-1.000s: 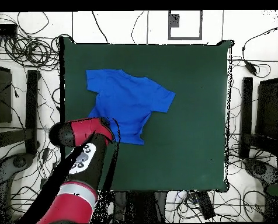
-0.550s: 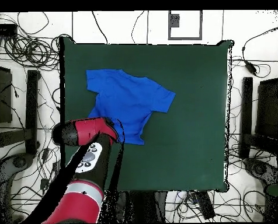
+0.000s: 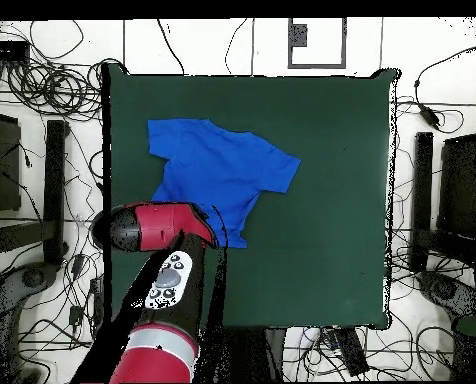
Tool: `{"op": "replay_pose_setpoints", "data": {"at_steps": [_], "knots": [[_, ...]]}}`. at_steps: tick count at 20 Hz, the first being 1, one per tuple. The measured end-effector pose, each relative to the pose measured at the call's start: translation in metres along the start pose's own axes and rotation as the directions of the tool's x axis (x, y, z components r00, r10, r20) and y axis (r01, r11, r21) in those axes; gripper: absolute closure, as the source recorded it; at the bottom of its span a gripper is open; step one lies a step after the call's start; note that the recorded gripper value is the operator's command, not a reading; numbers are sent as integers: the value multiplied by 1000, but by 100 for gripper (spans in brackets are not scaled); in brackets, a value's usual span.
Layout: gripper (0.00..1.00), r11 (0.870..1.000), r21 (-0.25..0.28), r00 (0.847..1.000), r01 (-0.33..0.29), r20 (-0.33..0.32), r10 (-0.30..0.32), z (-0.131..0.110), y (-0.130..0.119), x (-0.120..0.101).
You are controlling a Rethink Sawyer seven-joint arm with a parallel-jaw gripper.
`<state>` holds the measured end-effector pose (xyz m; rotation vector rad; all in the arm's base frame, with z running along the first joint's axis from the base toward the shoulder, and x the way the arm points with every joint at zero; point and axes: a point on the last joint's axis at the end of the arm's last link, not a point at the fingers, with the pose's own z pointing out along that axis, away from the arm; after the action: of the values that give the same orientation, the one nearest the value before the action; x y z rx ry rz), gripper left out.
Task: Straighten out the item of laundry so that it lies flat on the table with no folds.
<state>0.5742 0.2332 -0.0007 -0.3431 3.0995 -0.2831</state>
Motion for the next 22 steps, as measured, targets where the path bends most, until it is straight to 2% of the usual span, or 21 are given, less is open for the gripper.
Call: {"op": "replay_pose_setpoints", "data": {"at_steps": [6, 12, 13, 18, 22], "knots": [[0, 999, -13, 999, -33, 42, 34, -28, -16, -14], [0, 995, -37, 994, -91, 64, 93, -47, -46, -24], [0, 992, -45, 991, -116, 64, 119, -51, -60, -25], [0, 988, -50, 987, -146, 56, 149, -53, -87, -20], [0, 988, -37, 988, -149, 35, 150, -47, -107, -7]]}}
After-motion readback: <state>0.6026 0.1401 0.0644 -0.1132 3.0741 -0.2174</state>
